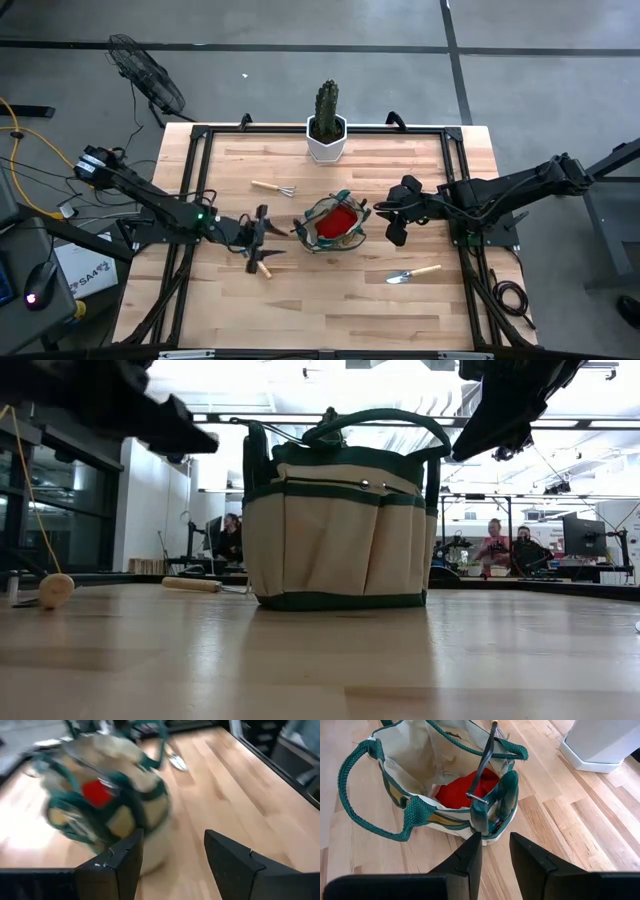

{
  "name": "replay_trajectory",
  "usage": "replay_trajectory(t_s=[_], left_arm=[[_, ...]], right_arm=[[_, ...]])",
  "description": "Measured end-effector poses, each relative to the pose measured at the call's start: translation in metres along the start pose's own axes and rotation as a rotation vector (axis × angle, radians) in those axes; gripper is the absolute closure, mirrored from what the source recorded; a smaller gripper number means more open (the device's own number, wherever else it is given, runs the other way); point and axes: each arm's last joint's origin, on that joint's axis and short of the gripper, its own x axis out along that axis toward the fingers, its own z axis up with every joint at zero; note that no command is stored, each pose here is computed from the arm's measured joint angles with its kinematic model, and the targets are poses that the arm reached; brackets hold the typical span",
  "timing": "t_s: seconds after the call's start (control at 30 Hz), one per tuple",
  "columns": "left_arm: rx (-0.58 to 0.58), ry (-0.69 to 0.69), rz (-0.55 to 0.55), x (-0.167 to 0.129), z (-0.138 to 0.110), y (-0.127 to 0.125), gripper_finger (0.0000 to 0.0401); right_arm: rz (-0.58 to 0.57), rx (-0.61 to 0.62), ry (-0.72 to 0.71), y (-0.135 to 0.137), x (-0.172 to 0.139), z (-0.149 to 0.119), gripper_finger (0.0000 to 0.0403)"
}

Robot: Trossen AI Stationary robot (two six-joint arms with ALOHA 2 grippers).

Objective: Pick & Place Garden tools in Gardening bag
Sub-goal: Put the brown trowel into the brown gardening bag

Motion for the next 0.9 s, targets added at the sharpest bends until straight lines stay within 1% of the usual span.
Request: replay_trajectory(t_s=[0.07, 0.13, 0.3, 0.37, 0.67, 0.77, 0.9], left_arm=[[0.017, 0.032, -0.033, -0.002, -0.003, -0.005, 0.0195], [0.008, 0.053, -0.061, -0.003, -0.006, -0.011, 0.0195], [-0.070, 0.099, -0.106, -0.008, -0.011, -0.022, 0.0201], [-0.081, 0.117, -0.128, -0.011, -0.013, -0.028, 0.0206], [0.032, 0.215, -0.174, -0.029, -0.028, -0.056, 0.0241], [0.050, 0.219, -0.164, -0.035, -0.030, -0.062, 0.0249], [0.103, 0.237, -0.143, -0.041, -0.035, -0.068, 0.0258]], right_arm=[[0.000, 0.000, 0.000, 0.000, 0.000, 0.000, 0.0311], [0.000, 0.000, 0.000, 0.000, 0.000, 0.000, 0.0311], [0.000, 0.004, 0.000, 0.000, 0.000, 0.000, 0.0311], [0.001, 0.004, 0.000, 0.000, 0.000, 0.000, 0.0311], [0.000, 0.004, 0.000, 0.000, 0.000, 0.000, 0.0311], [0.000, 0.004, 0.000, 0.000, 0.000, 0.000, 0.0311], [0.000, 0.004, 0.000, 0.000, 0.000, 0.000, 0.0311]])
